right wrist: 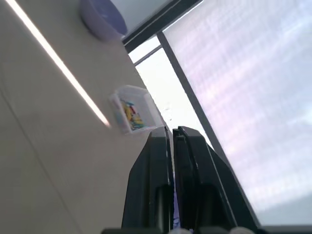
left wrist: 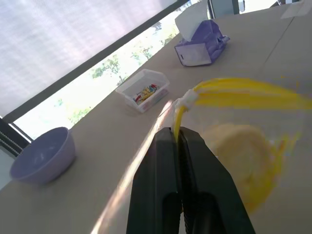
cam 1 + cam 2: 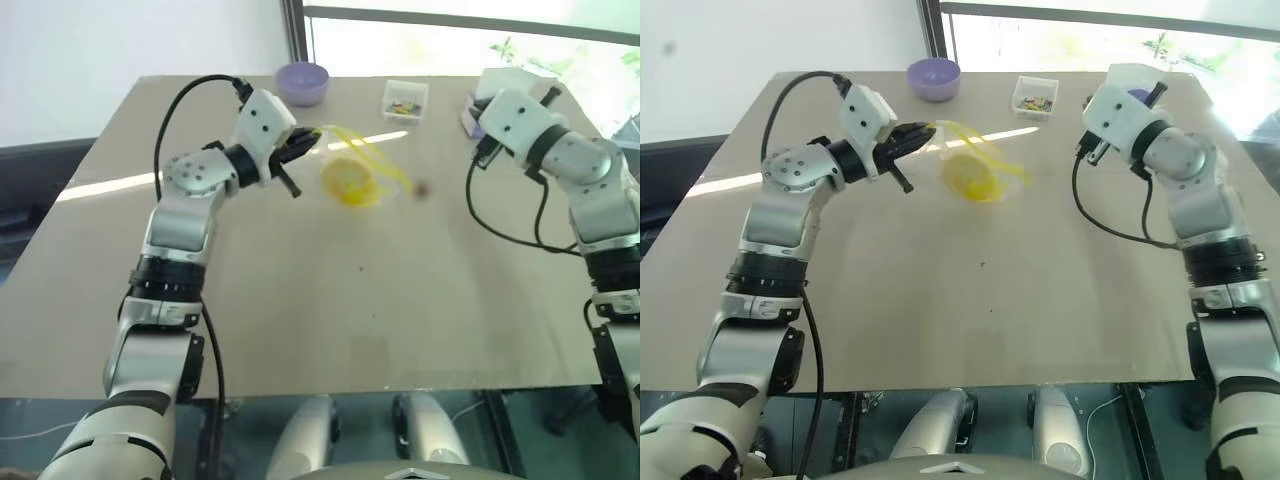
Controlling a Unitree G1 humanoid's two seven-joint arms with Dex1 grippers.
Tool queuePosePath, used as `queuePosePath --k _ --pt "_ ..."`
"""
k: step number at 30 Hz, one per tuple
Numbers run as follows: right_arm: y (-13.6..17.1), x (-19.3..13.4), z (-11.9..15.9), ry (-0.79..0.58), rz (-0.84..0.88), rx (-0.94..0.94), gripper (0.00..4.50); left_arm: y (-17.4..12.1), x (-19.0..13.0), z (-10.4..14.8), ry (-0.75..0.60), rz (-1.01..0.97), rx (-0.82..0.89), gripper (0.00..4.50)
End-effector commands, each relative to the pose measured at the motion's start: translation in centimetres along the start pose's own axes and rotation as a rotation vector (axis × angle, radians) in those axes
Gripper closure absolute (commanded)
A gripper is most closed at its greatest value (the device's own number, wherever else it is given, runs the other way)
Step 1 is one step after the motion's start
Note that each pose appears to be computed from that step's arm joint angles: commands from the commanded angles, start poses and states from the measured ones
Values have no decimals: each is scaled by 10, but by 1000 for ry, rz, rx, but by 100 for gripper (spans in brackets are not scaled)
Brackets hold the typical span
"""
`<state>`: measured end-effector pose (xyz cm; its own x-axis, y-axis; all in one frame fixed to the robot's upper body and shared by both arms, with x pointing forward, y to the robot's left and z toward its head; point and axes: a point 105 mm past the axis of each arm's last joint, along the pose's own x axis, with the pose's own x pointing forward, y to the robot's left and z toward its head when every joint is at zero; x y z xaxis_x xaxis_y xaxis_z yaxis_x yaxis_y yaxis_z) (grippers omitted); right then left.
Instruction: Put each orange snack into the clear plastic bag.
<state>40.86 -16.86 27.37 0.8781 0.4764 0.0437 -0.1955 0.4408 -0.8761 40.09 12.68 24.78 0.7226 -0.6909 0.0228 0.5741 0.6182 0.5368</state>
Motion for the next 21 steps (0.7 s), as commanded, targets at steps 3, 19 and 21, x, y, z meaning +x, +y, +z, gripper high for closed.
queuePosePath --k 3,19,21 --pt "38 -19 13 -78 161 237 430 -12 4 11 -62 -35 13 450" --pt "132 14 16 -80 298 714 215 -8 -5 12 -61 -52 4 450" --pt "132 23 14 -79 291 743 215 -8 -7 11 -61 -55 0 450"
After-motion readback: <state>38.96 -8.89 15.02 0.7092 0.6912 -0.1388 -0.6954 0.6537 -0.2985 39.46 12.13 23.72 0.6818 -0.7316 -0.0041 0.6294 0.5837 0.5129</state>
